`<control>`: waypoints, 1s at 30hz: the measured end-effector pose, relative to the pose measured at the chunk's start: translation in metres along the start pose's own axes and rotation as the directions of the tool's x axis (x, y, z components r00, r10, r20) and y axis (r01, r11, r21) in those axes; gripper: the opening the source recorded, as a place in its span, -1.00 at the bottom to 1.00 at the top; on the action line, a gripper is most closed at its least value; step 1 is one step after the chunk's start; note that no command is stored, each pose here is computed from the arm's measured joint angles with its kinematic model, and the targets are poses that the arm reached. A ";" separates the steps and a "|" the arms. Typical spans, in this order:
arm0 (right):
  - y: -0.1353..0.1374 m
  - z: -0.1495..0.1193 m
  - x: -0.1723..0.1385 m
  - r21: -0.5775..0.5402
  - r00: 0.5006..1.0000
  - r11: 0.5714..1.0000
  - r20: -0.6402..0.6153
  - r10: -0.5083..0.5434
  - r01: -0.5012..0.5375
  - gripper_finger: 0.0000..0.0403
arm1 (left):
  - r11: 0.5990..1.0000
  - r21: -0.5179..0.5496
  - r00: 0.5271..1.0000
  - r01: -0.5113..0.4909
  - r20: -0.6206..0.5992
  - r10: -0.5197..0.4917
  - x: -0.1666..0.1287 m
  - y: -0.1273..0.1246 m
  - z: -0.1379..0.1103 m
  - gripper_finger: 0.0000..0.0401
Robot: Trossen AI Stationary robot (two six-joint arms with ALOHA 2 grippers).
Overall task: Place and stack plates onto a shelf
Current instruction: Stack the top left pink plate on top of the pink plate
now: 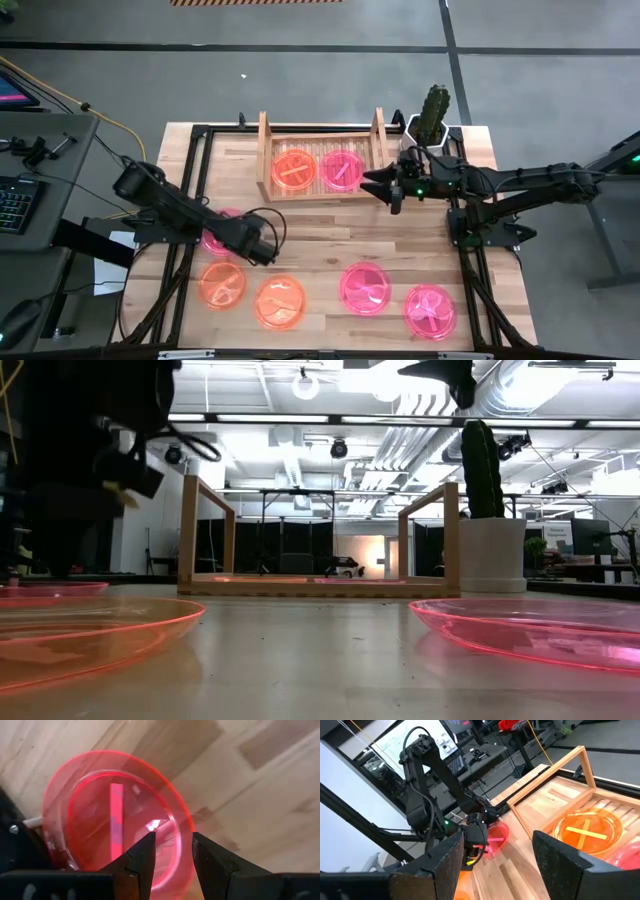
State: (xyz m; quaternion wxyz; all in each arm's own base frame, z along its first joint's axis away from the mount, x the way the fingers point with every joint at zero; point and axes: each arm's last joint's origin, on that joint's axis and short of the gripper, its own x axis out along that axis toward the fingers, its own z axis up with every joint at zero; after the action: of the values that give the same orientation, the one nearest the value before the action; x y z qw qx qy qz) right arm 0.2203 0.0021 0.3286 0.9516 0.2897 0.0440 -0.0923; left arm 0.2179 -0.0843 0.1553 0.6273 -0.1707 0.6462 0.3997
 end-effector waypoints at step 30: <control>-0.003 -0.004 0.000 -0.011 0.999 0.999 -0.031 -0.044 0.043 0.10 | 0.992 -0.006 0.992 0.122 0.019 -0.122 -0.001 -0.015 -0.004 -0.43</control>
State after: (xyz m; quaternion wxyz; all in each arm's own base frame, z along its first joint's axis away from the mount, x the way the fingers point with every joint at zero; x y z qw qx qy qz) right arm 0.2195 0.0014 0.3239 0.9501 0.2853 0.0654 -0.1083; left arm 0.2258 -0.0970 0.1517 0.6558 -0.2084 0.6275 0.3643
